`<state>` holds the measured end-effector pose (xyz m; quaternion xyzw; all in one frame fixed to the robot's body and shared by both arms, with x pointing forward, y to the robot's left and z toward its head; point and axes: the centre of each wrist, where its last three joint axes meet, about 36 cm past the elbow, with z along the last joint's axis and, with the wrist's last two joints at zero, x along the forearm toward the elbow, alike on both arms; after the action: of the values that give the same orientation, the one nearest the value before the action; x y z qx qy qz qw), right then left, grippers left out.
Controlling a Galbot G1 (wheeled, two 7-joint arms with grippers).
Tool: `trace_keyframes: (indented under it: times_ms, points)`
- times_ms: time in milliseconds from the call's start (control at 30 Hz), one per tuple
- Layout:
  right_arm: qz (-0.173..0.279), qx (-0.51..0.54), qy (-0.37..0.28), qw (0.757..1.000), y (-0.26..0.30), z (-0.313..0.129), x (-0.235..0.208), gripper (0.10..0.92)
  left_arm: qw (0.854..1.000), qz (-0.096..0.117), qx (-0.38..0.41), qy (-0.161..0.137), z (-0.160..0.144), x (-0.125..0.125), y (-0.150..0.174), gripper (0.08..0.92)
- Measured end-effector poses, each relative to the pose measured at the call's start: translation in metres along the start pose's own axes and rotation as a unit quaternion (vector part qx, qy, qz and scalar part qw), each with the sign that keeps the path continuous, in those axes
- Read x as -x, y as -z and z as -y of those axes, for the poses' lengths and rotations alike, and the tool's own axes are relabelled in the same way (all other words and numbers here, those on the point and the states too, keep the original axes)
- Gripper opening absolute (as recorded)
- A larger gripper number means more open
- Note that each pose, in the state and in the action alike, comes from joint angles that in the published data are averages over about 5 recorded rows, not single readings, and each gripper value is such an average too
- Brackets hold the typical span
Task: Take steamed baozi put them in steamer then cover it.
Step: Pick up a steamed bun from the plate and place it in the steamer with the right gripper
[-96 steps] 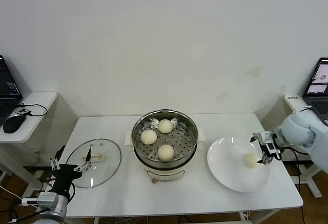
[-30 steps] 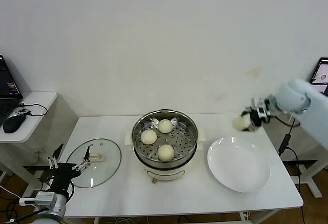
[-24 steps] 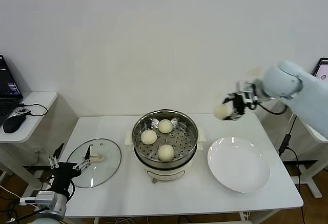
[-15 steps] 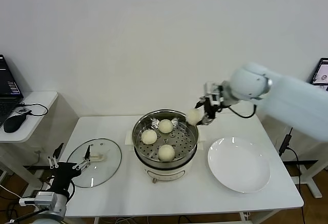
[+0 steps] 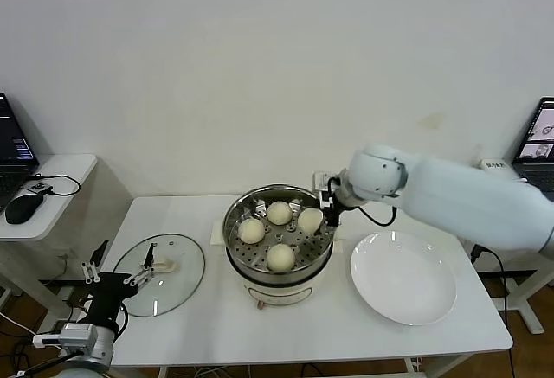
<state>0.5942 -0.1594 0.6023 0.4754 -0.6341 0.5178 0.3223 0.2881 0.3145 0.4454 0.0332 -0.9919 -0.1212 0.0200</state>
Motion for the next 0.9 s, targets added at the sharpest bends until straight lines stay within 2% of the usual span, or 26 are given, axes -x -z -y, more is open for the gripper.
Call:
trace_keyframes:
  times_ms: [700, 800, 900]
  points:
    - [0.001, 0.021, -0.007, 1.000, 0.006, -0.006, 0.040, 0.663, 1.000, 0.000, 0.000, 0.000, 0.000, 0.002, -0.001, 0.823]
    - [0.004, 0.023, -0.010, 1.000, 0.006, -0.005, 0.038, 0.695, 1.000, 0.001, 0.001, 0.001, -0.001, 0.002, -0.001, 0.823]
    - [0.009, 0.026, -0.015, 1.000, 0.007, -0.003, 0.033, 0.768, 1.000, 0.001, 0.001, 0.001, -0.001, 0.002, -0.001, 0.823]
